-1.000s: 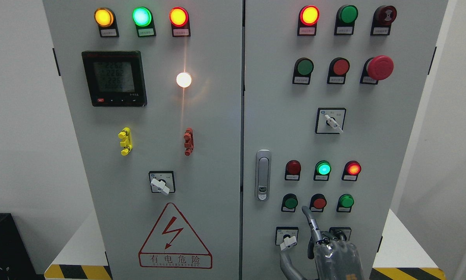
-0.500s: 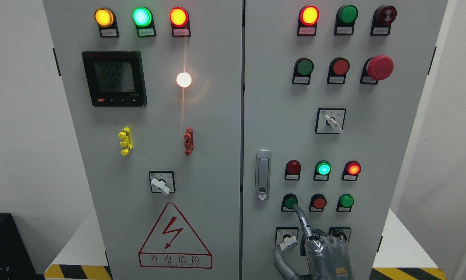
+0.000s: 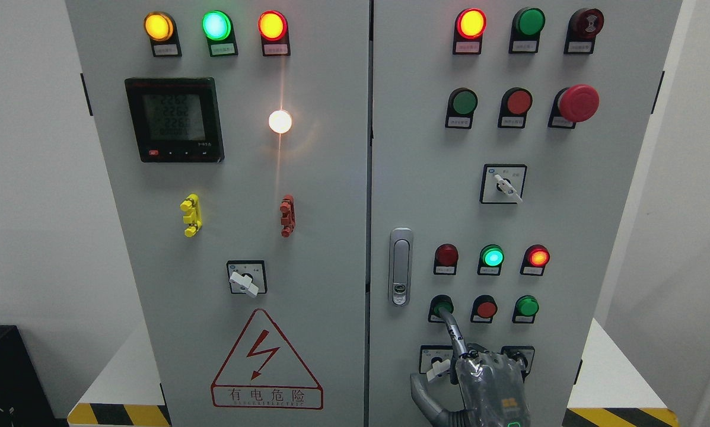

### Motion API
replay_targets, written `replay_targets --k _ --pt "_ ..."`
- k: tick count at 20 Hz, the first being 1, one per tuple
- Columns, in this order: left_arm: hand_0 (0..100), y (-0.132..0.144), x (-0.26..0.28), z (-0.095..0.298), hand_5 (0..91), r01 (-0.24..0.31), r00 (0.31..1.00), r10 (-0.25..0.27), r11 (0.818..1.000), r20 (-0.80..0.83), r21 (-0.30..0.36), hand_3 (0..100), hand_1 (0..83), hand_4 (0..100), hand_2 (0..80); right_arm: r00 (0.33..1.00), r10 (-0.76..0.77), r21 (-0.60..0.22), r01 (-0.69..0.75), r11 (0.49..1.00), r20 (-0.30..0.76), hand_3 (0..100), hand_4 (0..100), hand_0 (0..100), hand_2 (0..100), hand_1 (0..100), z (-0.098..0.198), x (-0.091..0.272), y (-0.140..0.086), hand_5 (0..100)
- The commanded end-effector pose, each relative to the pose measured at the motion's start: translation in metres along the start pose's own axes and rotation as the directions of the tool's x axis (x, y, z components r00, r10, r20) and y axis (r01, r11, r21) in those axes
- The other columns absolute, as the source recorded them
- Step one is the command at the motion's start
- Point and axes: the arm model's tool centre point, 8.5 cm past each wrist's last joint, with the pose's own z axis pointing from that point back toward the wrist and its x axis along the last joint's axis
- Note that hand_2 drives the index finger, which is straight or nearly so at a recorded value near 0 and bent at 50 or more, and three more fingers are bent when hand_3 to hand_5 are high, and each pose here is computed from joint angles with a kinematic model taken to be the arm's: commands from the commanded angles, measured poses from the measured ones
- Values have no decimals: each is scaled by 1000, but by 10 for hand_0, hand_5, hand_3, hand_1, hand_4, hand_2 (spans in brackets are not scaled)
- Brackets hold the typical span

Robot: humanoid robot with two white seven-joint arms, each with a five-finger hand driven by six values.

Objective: Press green start button
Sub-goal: 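Press the green push button inward with the right hand's finger, then withdraw the right hand downward away from the button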

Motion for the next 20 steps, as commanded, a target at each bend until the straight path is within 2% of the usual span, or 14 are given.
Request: replay_targets --k 1,11,20 --pt "120 -2 24 -1 0 1 999 0 1000 50 -5 0 556 0 0 1000 -3 39 4 999 -14 878 826 381 0 329 -2 -5 14 1000" --pt "120 -2 24 -1 0 1 999 0 1000 50 -5 0 556 0 0 1000 -7 26 7 1000 -11 882 822 389 0 334 -3 -4 10 1000" --pt "120 -2 24 -1 0 1 999 0 1000 50 -5 0 556 0 0 999 -26 -34 26 999 20 886 817 463 0 374 -2 5 -11 983"
